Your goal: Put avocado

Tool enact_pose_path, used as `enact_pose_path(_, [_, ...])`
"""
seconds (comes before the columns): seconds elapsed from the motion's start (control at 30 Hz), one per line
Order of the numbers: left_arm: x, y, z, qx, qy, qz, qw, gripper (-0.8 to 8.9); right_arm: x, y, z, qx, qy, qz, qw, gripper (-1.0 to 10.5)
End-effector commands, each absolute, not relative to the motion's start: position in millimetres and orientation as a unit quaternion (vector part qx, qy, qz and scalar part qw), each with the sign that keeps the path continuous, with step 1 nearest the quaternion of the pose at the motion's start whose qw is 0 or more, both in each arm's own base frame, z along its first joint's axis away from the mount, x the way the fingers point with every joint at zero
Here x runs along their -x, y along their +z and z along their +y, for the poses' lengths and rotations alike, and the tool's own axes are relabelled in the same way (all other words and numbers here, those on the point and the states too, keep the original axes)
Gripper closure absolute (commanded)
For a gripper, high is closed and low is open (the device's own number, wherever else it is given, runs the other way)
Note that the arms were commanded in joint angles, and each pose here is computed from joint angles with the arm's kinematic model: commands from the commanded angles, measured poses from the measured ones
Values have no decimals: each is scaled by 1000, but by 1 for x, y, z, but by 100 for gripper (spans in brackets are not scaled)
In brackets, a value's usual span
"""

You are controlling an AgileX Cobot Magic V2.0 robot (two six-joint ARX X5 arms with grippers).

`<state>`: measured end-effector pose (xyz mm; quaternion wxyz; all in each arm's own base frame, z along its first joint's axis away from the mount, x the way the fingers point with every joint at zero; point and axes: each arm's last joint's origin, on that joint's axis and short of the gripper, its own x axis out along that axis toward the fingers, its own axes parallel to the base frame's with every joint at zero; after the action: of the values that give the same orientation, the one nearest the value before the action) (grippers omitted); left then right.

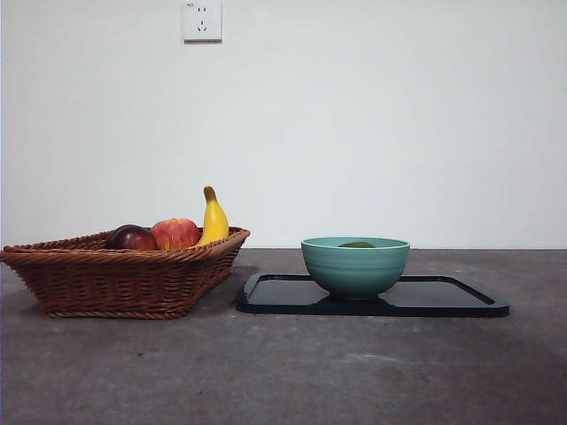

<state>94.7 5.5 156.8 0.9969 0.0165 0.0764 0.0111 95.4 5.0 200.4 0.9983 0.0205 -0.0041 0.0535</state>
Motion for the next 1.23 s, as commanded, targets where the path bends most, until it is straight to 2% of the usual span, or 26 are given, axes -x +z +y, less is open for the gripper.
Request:
enact_pose_path(0.03, [-95,149,6,-15,14,90,996,807,-96,187,4,-31,35,-5,999,940])
enact_pose_path(0.2, [-95,149,6,-15,14,90,996,807,-97,162,4,-50,35,20,998,940])
enact_pose_path(0.5, [-95,149,6,-15,14,90,996,807,-96,149,4,-51,31,90,994,940])
enact_pose_path(1.23, [-95,149,6,-15,14,90,996,807,-96,152,4,-62,36,75,995,939])
